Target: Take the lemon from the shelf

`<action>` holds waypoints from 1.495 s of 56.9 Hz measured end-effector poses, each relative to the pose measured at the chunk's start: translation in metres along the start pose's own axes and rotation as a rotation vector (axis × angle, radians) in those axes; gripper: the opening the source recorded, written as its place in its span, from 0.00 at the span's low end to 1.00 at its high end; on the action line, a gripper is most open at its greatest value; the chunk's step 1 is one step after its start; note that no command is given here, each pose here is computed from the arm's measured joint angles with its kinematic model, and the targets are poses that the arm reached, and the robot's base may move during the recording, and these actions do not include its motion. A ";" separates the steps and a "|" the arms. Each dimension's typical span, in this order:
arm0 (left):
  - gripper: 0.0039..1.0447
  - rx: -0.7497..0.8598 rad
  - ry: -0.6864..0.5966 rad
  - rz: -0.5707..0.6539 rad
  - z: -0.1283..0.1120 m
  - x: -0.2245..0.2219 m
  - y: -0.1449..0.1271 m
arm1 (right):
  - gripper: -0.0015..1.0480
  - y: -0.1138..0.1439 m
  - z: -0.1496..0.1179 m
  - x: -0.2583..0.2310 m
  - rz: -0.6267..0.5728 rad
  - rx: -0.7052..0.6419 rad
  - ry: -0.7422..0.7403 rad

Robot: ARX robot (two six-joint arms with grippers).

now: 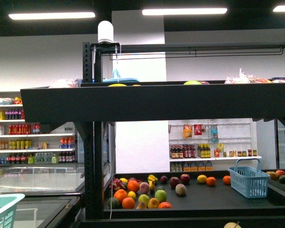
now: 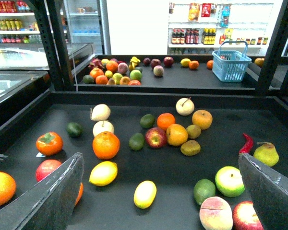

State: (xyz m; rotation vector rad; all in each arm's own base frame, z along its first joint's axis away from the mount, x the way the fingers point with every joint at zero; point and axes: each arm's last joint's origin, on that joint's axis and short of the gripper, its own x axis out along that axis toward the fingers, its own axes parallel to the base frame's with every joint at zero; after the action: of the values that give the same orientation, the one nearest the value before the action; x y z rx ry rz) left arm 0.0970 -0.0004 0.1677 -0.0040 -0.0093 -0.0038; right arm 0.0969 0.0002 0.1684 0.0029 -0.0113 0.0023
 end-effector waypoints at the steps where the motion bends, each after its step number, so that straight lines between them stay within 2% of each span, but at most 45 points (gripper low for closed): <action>1: 0.93 0.000 0.000 0.000 0.000 0.000 0.000 | 0.93 0.000 0.000 0.000 0.000 0.000 0.000; 6: 0.93 -0.010 0.008 -0.004 -0.001 0.000 0.000 | 0.93 0.000 0.000 0.000 0.000 0.000 0.000; 10: 0.93 -0.189 0.138 -0.019 -0.004 0.002 -0.001 | 0.93 0.000 0.000 0.000 0.000 0.000 0.000; 13: 0.93 -0.299 0.187 -0.023 -0.004 0.005 -0.003 | 0.93 0.000 0.000 0.000 0.000 0.000 0.000; 17: 0.93 -0.439 0.184 -0.063 0.009 0.010 -0.004 | 0.93 0.000 0.000 0.000 0.000 0.000 0.000; 23: 0.93 -0.597 0.133 -0.103 0.042 0.024 0.003 | 0.93 0.000 0.000 0.000 0.000 0.000 0.000; 28: 0.93 -0.713 0.114 -0.110 0.066 0.043 0.017 | 0.93 0.000 0.000 0.000 0.000 0.000 0.000; 35: 0.93 -0.882 0.076 -0.053 0.091 0.074 0.047 | 0.93 0.000 0.000 0.000 0.000 0.000 0.000; 46: 0.93 -1.104 0.072 0.055 0.103 0.119 0.092 | 0.93 0.000 0.000 0.000 0.000 0.000 0.000; 59: 0.93 -1.222 0.083 0.091 0.104 0.166 0.120 | 0.93 0.000 0.000 0.000 0.000 0.000 0.000; 85: 0.93 -1.305 0.038 0.045 0.104 0.239 0.142 | 0.93 0.000 0.000 0.000 0.000 0.000 0.000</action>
State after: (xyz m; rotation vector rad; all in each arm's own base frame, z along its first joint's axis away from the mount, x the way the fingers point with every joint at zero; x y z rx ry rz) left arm 0.3351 0.1407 0.2737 -1.3091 0.0329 0.0355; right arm 0.0969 0.0002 0.1683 0.0029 -0.0109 0.0023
